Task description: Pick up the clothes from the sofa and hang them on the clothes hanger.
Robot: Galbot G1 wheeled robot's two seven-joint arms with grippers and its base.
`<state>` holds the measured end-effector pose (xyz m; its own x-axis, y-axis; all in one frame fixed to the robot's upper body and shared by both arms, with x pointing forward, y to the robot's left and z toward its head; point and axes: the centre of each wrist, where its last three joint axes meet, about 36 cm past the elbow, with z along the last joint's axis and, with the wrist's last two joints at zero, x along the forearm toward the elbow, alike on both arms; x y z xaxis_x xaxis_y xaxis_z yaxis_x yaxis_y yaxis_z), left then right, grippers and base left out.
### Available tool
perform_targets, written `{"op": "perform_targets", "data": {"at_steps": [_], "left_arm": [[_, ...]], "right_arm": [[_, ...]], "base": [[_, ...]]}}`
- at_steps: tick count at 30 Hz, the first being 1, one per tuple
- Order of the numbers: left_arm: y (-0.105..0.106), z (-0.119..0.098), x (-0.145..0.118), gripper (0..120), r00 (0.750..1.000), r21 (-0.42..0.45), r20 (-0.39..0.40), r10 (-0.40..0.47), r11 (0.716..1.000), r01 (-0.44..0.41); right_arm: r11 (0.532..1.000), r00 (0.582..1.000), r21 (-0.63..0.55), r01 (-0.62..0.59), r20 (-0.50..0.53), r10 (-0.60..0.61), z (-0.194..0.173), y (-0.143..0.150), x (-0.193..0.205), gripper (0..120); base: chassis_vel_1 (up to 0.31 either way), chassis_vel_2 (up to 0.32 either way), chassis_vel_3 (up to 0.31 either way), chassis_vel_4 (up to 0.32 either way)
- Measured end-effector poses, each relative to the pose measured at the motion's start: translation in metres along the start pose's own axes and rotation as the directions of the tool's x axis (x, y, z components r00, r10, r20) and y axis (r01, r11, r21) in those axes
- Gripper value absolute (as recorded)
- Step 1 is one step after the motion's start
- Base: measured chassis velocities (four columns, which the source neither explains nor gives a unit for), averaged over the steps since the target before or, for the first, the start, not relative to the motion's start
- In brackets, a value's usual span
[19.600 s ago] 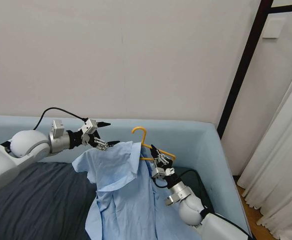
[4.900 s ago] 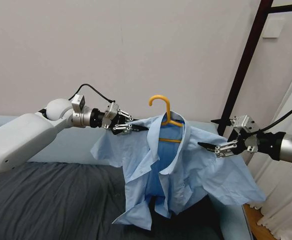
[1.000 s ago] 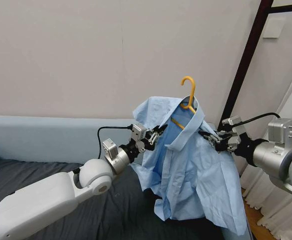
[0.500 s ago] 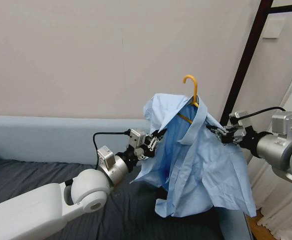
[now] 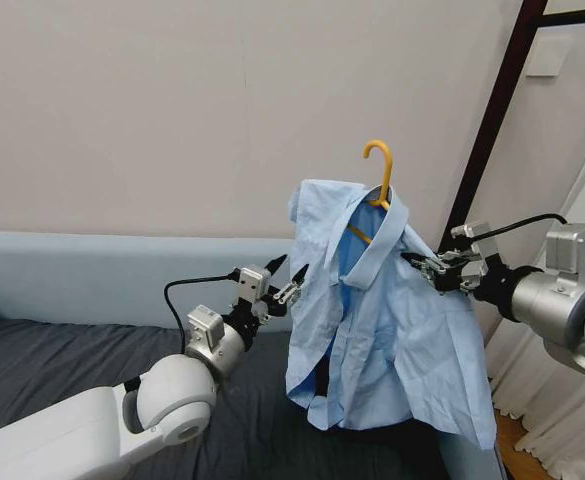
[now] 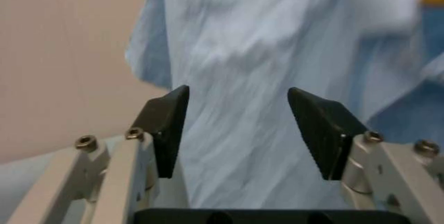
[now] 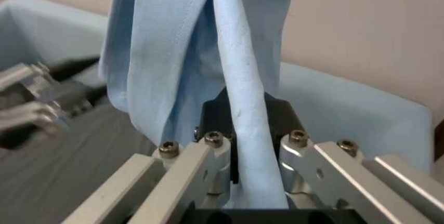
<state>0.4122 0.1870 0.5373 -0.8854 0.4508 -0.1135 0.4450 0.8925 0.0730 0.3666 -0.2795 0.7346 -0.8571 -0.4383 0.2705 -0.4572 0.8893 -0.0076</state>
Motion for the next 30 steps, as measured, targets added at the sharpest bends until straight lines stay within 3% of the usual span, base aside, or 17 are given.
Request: {"op": "perform_targets", "data": {"at_steps": [2, 4, 8, 13, 15, 20, 23, 30], "left_arm": [[0.004, 0.024, 0.008, 74, 0.999, 0.001, -0.011, -0.045, 0.999, 0.045], [0.005, 0.029, 0.01, 78, 0.998, 0.005, -0.012, -0.055, 0.998, 0.055], [0.001, 0.059, 0.023, 95, 0.992, 0.066, -0.026, -0.12, 0.99, 0.122], [-0.005, 0.081, 0.027, 100, 0.989, 0.082, -0.043, -0.144, 0.986, 0.147], [-0.007, 0.099, 0.029, 100, 0.987, 0.08, -0.053, -0.153, 0.984, 0.157], [-0.018, 0.136, 0.036, 100, 0.99, 0.058, -0.067, -0.128, 0.99, 0.132], [-0.029, 0.158, 0.043, 100, 0.993, 0.054, -0.098, -0.069, 0.996, 0.074], [-0.035, 0.176, 0.034, 100, 0.994, 0.021, -0.106, 0.012, 1.0, -0.01]], "right_arm": [[1.0, 1.0, -0.022, 0.014, 0.014, -0.013, -0.01, 0.002, 0.005, 7], [1.0, 1.0, -0.026, 0.015, 0.017, -0.015, -0.012, 0.002, 0.006, 7], [0.998, 0.999, -0.051, 0.021, 0.035, -0.019, -0.027, 0.0, 0.015, 7], [0.997, 0.999, -0.072, 0.026, 0.036, -0.024, -0.036, 0.001, 0.021, 7], [0.996, 0.999, -0.081, 0.028, 0.037, -0.026, -0.041, 0.002, 0.026, 7], [0.996, 0.999, -0.081, 0.035, 0.039, -0.032, -0.044, 0.006, 0.031, 7], [0.996, 0.998, -0.08, 0.04, 0.047, -0.037, -0.046, 0.007, 0.033, 7], [0.995, 0.997, -0.082, 0.061, 0.051, -0.057, -0.046, 0.013, 0.034, 7]], "base": [[0.0, 0.0, 0.0, 0.0], [0.0, 0.0, 0.0, 0.0], [0.0, 0.0, 0.0, 0.0], [0.0, 0.0, 0.0, 0.0], [0.0, 0.0, 0.0, 0.0], [0.0, 0.0, 0.0, 0.0], [0.0, 0.0, 0.0, 0.0], [0.0, 0.0, 0.0, 0.0]]}}
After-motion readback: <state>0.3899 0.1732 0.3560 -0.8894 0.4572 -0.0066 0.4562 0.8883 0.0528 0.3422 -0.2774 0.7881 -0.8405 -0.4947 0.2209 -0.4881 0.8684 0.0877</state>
